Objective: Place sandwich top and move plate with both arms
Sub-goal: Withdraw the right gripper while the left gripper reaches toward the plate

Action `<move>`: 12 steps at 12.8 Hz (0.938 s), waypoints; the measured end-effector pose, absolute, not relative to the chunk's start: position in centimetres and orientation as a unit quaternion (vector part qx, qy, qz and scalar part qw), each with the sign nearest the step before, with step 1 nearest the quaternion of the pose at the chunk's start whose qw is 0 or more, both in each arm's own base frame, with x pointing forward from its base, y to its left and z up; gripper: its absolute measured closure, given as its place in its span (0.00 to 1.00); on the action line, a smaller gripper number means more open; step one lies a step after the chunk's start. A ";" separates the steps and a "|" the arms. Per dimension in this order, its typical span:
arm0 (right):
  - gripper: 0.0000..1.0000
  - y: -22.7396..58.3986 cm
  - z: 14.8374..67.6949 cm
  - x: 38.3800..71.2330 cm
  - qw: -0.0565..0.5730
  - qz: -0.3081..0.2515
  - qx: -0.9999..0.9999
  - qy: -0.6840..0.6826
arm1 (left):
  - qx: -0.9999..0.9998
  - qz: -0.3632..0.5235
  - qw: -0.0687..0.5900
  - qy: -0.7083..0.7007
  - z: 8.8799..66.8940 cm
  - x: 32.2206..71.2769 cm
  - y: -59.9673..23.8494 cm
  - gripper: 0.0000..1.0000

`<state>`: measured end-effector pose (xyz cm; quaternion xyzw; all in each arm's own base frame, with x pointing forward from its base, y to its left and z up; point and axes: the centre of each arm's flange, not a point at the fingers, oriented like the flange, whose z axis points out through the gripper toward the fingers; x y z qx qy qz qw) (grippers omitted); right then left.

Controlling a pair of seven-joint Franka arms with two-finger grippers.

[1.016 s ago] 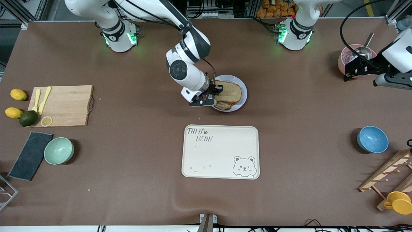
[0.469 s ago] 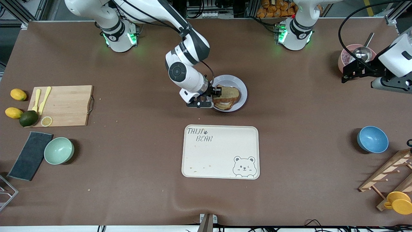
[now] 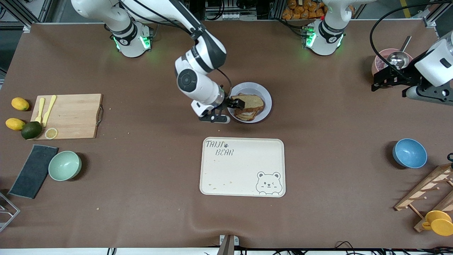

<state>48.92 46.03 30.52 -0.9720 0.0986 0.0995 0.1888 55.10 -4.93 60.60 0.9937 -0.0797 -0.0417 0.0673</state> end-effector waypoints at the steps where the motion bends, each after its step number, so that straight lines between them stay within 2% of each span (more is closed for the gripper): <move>1: 0.00 44.0 32.3 50.5 0.182 0.109 -0.971 0.107 | 0.992 -0.051 0.088 -0.071 59.5 55.6 -4.3 0.00; 6: 0.00 28.9 39.9 58.1 0.131 0.148 -0.967 0.157 | 0.974 -0.099 0.182 -0.089 52.6 58.3 -2.6 0.00; 12: 0.00 14.0 43.0 62.4 0.095 0.086 -0.991 0.050 | 0.931 -0.146 0.303 -0.143 43.1 59.2 -3.4 0.00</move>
